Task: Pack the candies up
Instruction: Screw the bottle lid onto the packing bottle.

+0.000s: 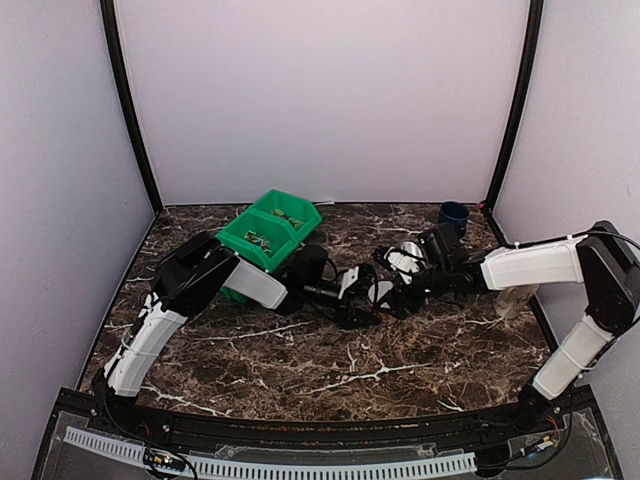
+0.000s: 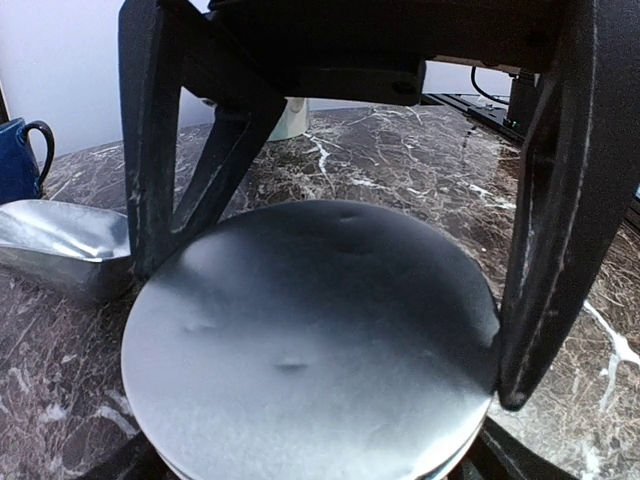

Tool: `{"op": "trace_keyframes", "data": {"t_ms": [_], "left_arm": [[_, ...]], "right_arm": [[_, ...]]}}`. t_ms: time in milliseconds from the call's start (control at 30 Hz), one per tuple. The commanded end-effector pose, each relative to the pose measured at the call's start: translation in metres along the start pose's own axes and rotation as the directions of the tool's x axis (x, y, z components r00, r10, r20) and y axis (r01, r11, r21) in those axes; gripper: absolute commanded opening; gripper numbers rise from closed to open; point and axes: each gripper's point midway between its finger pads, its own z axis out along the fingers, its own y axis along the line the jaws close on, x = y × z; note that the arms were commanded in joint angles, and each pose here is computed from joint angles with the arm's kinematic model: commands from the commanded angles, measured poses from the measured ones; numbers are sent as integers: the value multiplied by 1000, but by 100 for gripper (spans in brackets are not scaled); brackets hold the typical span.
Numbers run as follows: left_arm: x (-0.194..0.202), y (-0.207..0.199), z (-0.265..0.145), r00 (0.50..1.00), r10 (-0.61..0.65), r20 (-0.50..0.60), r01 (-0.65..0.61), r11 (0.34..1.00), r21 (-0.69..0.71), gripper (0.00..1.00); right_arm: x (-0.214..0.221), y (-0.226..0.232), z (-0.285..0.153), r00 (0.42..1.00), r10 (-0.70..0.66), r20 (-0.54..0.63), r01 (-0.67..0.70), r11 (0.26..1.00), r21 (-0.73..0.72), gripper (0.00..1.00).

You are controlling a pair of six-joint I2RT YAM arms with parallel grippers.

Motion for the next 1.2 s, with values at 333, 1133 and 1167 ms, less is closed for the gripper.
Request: {"op": "trace_keyframes", "data": {"t_ms": [333,1133,1167], "left_arm": [[200,-54,-19,878,-210,-430,197,977,-76,84],[195,-56,-13,889,-208,-409,208,977,-46,99],[196,-56,-12,888,-209,-410,210,977,-43,99]], "right_arm": [[-30,-25,-3,938,304,168,-342,890,302,97],[-42,-49,-94,925,261,277,-364,818,445,98],[-43,-48,-93,925,269,269,-365,827,428,98]]}}
